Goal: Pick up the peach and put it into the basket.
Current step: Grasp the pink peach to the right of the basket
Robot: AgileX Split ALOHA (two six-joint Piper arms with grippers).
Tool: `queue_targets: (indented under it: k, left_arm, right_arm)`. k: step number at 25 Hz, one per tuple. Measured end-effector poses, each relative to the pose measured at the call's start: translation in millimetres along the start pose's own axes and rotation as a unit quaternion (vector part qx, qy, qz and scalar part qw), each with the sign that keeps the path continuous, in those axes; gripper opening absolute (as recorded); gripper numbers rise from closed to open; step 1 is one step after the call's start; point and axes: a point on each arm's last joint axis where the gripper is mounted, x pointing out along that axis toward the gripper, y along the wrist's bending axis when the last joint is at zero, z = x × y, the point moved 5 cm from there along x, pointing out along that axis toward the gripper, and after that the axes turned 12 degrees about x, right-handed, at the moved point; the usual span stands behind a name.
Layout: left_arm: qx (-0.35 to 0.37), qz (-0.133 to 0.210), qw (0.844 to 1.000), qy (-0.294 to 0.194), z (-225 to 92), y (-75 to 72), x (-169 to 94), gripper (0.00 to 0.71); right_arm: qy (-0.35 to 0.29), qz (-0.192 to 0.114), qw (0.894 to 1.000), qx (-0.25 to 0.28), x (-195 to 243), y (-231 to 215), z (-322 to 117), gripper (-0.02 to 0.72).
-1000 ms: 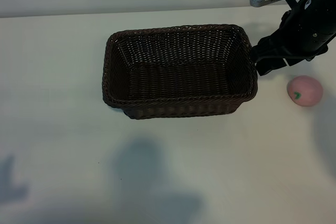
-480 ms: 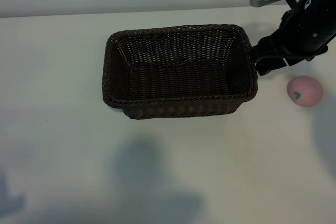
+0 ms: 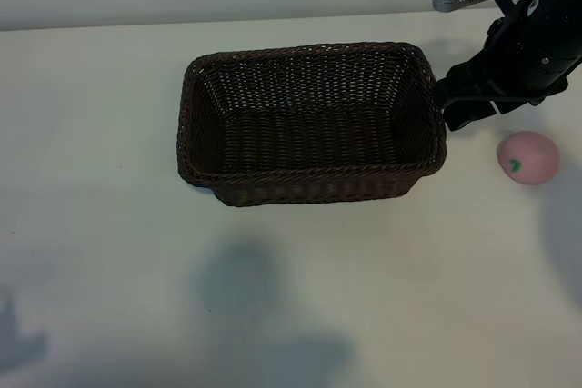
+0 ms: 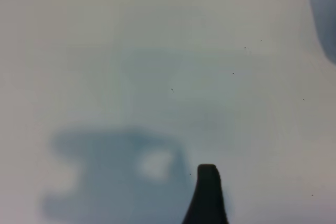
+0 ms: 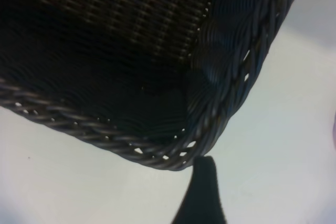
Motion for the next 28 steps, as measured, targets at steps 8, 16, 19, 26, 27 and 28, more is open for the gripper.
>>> queue_targets:
  k: [8,16,19,26,27,28]
  left_arm:
    - [-0.001,-0.005,1.000,0.017,-6.4,-1.7,5.1,0.577]
    - [-0.002,-0.010,1.000,0.025,-9.3,-3.3,6.9,0.515]
    - [-0.002,-0.010,1.000,0.025,-9.3,-3.3,6.9,0.496]
    - [-0.002,-0.010,1.000,0.025,-9.3,-3.3,6.9,0.471]
    - [-0.002,-0.010,1.000,0.025,-9.4,-3.3,6.9,0.470]
    - [-0.002,-0.010,1.000,0.025,-9.4,-3.3,6.9,0.471]
  right_arm:
    - [0.000,0.000,1.000,0.000,0.0,0.0,0.0,0.596]
    - [0.000,0.000,1.000,0.000,0.0,-0.1,0.0,0.596]
    - [0.000,0.000,1.000,0.000,0.0,-0.1,0.0,0.596]
    - [0.000,-0.001,1.000,0.000,0.0,-0.2,0.0,0.596]
    - [0.000,-0.001,1.000,0.000,0.0,-0.2,0.0,0.596]
    - [0.000,-0.001,1.000,0.000,0.0,-0.2,0.0,0.596]
